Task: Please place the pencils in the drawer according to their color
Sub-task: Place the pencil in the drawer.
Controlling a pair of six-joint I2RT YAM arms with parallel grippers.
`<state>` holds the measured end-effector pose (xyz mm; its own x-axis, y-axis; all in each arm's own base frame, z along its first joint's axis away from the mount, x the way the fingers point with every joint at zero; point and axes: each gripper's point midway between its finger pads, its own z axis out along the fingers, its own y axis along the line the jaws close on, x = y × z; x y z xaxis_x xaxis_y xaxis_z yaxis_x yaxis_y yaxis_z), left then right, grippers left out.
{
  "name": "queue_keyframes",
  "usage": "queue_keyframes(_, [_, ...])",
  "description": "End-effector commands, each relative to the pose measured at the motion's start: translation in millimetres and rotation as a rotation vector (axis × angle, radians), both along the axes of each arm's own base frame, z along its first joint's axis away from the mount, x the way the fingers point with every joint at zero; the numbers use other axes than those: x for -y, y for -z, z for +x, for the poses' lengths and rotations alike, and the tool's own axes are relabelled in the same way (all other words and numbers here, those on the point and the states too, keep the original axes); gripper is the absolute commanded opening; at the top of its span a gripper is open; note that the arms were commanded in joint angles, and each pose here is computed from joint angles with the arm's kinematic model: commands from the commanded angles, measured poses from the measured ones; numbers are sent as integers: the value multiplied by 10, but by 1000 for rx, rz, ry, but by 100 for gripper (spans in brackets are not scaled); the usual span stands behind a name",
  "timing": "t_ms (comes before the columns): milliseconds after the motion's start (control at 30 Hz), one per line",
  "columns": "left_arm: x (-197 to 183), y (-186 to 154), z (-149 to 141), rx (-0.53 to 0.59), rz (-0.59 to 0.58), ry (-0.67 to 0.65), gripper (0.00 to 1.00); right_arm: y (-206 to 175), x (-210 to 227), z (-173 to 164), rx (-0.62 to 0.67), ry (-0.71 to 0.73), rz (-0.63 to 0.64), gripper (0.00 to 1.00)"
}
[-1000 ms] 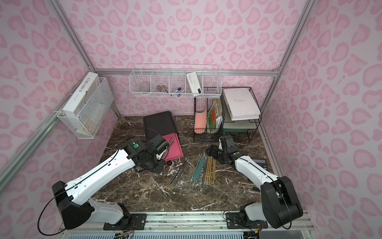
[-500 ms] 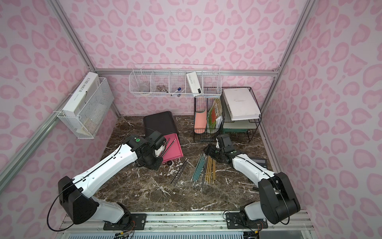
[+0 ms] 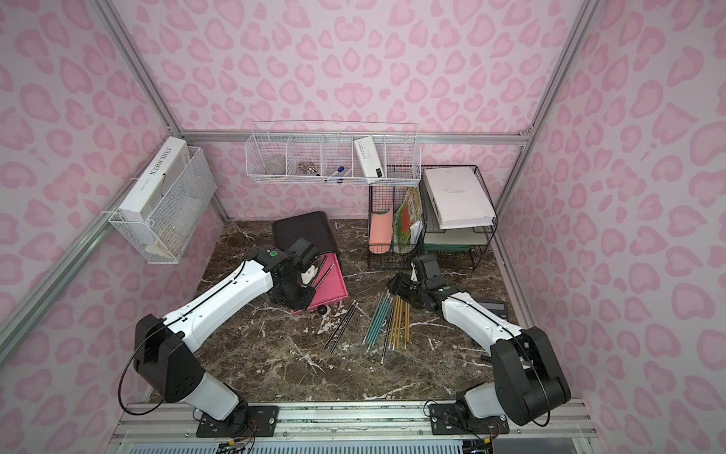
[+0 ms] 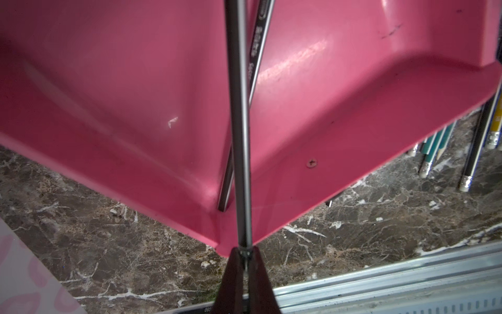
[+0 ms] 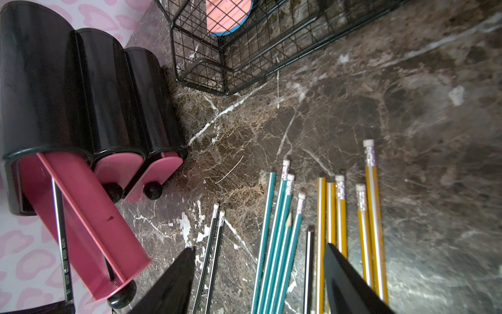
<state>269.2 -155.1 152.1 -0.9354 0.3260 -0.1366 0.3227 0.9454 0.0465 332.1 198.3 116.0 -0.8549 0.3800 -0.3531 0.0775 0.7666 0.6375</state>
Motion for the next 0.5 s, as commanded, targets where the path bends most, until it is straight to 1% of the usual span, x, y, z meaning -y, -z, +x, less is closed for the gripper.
queue_keyframes(0, [-30, 1, 58, 9, 19, 10, 0, -50, -3, 28, 20, 1, 2, 67])
queue_keyframes(33, [-11, -70, 118, 31, 12, 7, 0, -51, -6, 28, 22, -1, 2, 67])
queue_keyframes(67, [-11, -80, 137, 33, 15, 7, 5, -55, -1, 29, 23, 0, 2, 67])
queue_keyframes(200, [-4, -152, 181, 47, 15, 14, 36, -58, -6, 29, 25, -1, 4, 67])
queue_keyframes(267, [2, -196, 184, 54, 13, 19, 55, -59, -7, 23, 25, -3, 3, 67])
queue_keyframes(300, [-4, -215, 184, 56, 14, 19, 60, -54, -2, 22, 24, -3, 3, 67])
queue_keyframes(367, [-18, -260, 175, 62, 13, 18, 67, -65, -5, 25, 26, -2, 5, 67])
queue_keyframes(467, [-37, -376, 133, 77, -1, 10, 71, -55, -9, 18, 25, -5, 5, 67])
